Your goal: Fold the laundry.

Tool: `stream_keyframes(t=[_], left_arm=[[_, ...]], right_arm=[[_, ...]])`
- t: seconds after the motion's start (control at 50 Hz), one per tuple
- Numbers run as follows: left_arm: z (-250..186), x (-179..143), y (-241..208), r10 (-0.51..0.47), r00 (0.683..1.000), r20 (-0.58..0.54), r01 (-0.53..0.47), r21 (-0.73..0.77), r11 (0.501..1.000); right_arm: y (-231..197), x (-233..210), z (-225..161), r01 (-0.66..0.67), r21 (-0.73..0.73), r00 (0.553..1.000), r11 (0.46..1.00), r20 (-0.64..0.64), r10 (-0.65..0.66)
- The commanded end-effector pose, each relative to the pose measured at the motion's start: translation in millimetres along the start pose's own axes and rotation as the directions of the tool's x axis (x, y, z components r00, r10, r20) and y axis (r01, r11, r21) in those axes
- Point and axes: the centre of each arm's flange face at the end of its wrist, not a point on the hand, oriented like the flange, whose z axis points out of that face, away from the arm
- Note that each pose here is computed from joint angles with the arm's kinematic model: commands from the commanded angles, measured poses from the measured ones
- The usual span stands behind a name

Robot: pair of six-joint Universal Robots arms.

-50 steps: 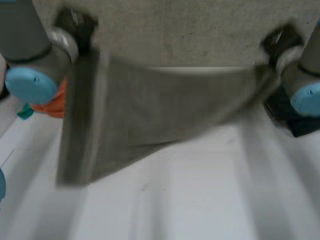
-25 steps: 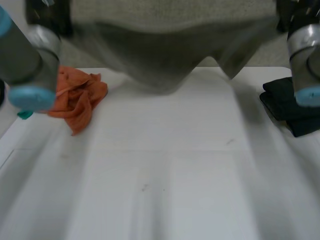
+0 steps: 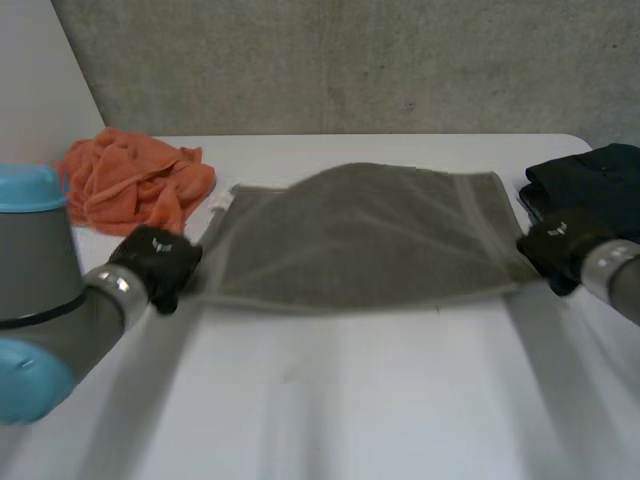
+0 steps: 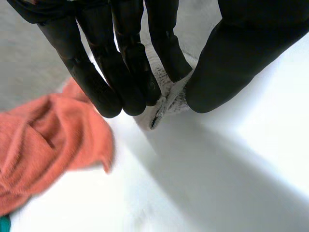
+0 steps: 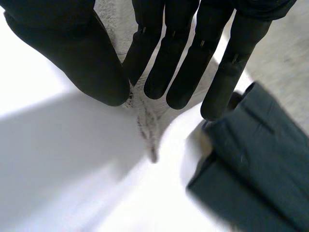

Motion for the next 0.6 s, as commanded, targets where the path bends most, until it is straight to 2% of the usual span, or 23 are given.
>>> stream_keyframes(t=[0.02,0.04,0.12,0.18,0.24,0.32,0.42,0.52,0.6], left_arm=[[-64.9,5.8,25.6,0.135,0.971,-0.197,-0.180,-0.233,0.956],[-71.7,7.6,30.8,0.133,0.960,-0.246,-0.200,-0.269,0.942],[-70.5,10.9,34.3,0.155,0.940,-0.303,-0.239,-0.262,0.935],[-57.4,8.8,36.6,0.172,0.939,-0.299,-0.253,-0.258,0.933],[-31.1,0.9,34.2,0.204,0.947,-0.249,-0.266,-0.245,0.932],[-0.2,-11.9,20.0,0.209,0.967,-0.147,-0.237,-0.214,0.948],[38.9,-24.4,-16.6,0.121,0.993,-0.010,-0.121,-0.077,0.990],[75.1,-28.0,-43.7,0.068,0.995,0.075,-0.072,0.055,0.996],[106.2,-29.4,-55.8,0.061,0.986,0.158,-0.080,0.116,0.990]], right_arm=[[24.2,-1.1,-66.7,0.166,-0.218,0.967,0.962,0.228,-0.115],[30.7,-3.8,-77.0,0.212,-0.252,0.944,0.944,0.303,-0.131],[37.9,-5.8,-83.3,0.279,-0.253,0.909,0.926,0.380,-0.170],[38.2,-6.9,-75.0,0.260,-0.242,0.920,0.935,0.357,-0.164],[36.7,-9.8,-58.2,0.231,-0.223,0.937,0.947,0.315,-0.154],[30.0,-11.0,-32.6,0.184,-0.172,0.963,0.968,0.227,-0.143],[13.5,2.1,10.9,0.103,-0.044,0.995,0.994,0.014,-0.103],[0.5,16.4,49.1,0.075,0.072,0.983,0.995,-0.170,-0.062],[-9.3,22.8,79.0,0.090,0.154,0.958,0.984,-0.284,-0.043]])
